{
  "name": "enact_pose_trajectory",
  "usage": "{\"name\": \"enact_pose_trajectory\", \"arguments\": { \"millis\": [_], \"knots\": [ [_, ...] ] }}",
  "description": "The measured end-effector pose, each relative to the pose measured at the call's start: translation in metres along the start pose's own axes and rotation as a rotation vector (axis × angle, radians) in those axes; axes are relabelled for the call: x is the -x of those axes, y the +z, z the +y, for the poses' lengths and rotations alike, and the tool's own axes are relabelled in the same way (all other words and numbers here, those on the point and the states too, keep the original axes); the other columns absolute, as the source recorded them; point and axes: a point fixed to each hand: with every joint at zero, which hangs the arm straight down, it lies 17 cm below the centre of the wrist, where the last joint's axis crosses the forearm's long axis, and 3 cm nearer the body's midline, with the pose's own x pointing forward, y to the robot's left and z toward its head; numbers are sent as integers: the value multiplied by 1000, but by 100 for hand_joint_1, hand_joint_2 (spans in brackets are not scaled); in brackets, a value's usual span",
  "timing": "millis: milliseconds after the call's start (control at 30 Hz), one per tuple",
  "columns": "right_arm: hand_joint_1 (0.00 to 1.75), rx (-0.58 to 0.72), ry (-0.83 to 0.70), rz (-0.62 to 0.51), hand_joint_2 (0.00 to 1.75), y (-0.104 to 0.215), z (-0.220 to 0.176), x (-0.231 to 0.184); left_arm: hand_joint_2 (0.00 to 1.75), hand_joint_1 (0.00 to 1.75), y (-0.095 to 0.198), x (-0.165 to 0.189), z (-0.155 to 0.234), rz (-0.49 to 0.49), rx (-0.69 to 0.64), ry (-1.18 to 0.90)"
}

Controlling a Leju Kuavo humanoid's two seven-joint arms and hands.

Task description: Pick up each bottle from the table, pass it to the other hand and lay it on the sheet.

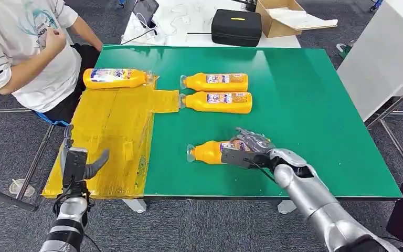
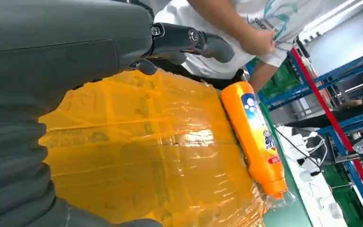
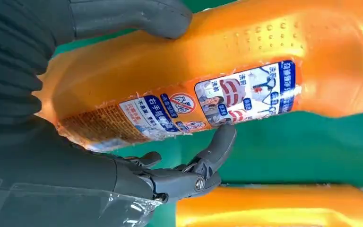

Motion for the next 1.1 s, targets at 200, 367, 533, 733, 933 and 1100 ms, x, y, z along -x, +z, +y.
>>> {"name": "enact_pose_trajectory", "arguments": {
  "millis": [200, 367, 533, 733, 933, 1100],
  "knots": [
    [0, -27, 43, 16, 175, 1, -9, 12, 175, 0, 1, 1, -3, 8, 6, 8],
    [0, -66, 87, 16, 175, 0, -15, 13, 175, 0, -1, 1, -7, 12, 10, 21],
    [0, -81, 110, 15, 175, -2, -16, 13, 175, 0, -2, 1, -10, 15, 14, 28],
    [0, -109, 130, 15, 175, -4, -11, 13, 175, 0, -3, 0, -14, 19, 23, 36],
    [0, -144, 141, 9, 175, -5, -3, 15, 175, 0, -4, -1, -21, 23, 33, 47],
    [0, -177, 155, 15, 0, -4, -5, 20, 175, 0, -5, -2, -27, 29, 40, 67]
  ]
}}
